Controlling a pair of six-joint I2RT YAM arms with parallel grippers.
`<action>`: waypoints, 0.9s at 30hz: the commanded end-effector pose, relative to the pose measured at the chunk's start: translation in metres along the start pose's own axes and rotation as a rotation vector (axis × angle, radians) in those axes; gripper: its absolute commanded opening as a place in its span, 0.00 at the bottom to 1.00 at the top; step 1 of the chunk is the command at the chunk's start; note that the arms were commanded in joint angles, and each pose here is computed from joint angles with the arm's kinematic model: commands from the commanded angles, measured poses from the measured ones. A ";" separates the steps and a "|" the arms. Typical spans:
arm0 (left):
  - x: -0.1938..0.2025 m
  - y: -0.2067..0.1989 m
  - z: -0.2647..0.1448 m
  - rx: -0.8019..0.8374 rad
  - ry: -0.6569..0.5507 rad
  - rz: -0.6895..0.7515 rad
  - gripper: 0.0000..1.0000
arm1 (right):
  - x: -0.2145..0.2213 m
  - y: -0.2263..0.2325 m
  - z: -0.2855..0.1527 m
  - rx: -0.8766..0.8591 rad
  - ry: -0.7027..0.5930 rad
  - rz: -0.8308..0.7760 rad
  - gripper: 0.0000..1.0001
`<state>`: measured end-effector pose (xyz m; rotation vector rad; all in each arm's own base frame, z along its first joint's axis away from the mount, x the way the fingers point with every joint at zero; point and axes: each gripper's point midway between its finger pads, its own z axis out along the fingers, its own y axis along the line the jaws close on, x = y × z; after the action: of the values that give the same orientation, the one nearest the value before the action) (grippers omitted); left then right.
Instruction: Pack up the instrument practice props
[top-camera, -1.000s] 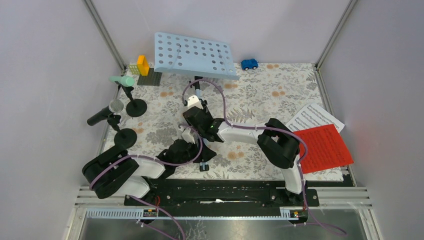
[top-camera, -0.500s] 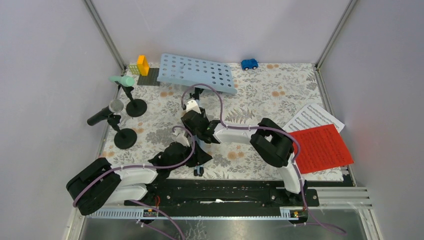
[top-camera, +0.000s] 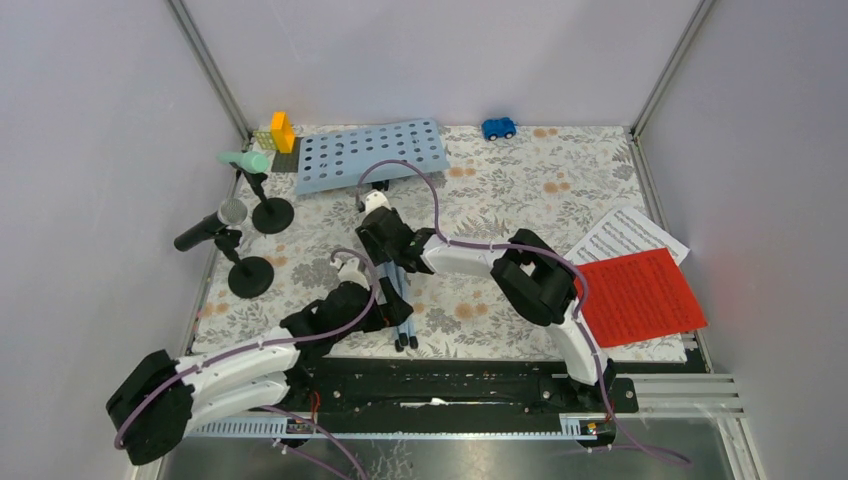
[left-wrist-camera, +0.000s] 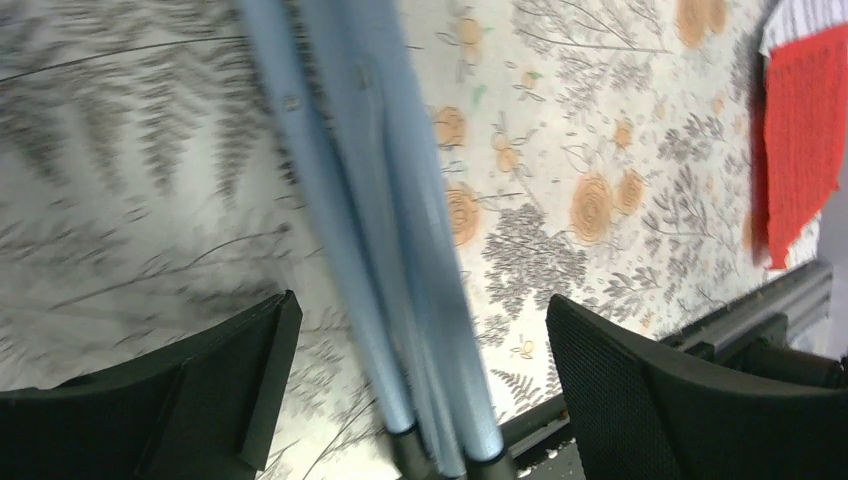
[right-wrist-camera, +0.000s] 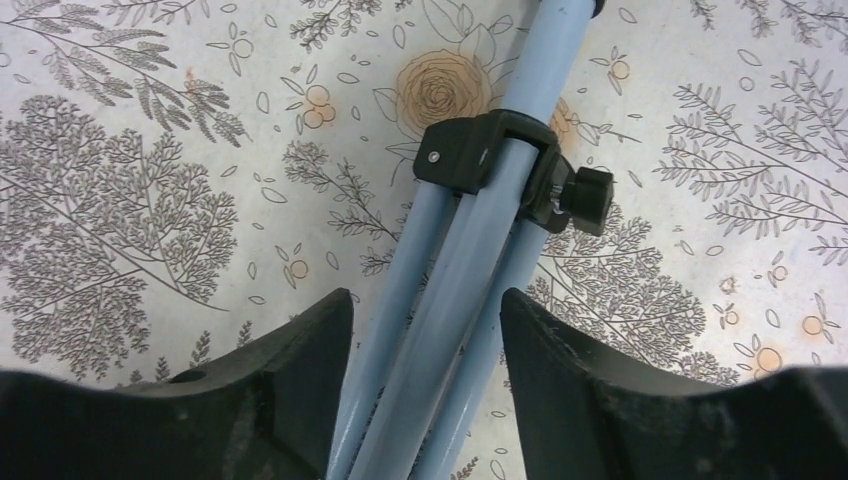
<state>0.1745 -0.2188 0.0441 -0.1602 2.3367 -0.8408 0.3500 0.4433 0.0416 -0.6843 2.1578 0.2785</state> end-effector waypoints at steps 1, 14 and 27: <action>-0.012 0.037 -0.024 -0.191 -0.077 -0.042 0.99 | -0.011 0.003 -0.006 -0.043 -0.021 0.011 0.67; -0.093 0.054 -0.093 -0.385 -0.440 -0.125 0.99 | -0.043 0.000 -0.090 -0.169 -0.146 0.065 0.83; -0.165 0.086 -0.161 -0.654 -0.935 -0.275 0.99 | -0.023 -0.015 -0.169 -0.274 -0.232 0.075 0.87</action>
<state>0.2068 -0.0476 0.1354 -0.8533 1.8525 -0.1047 0.2678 0.3781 0.1441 -0.7006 2.0100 0.6108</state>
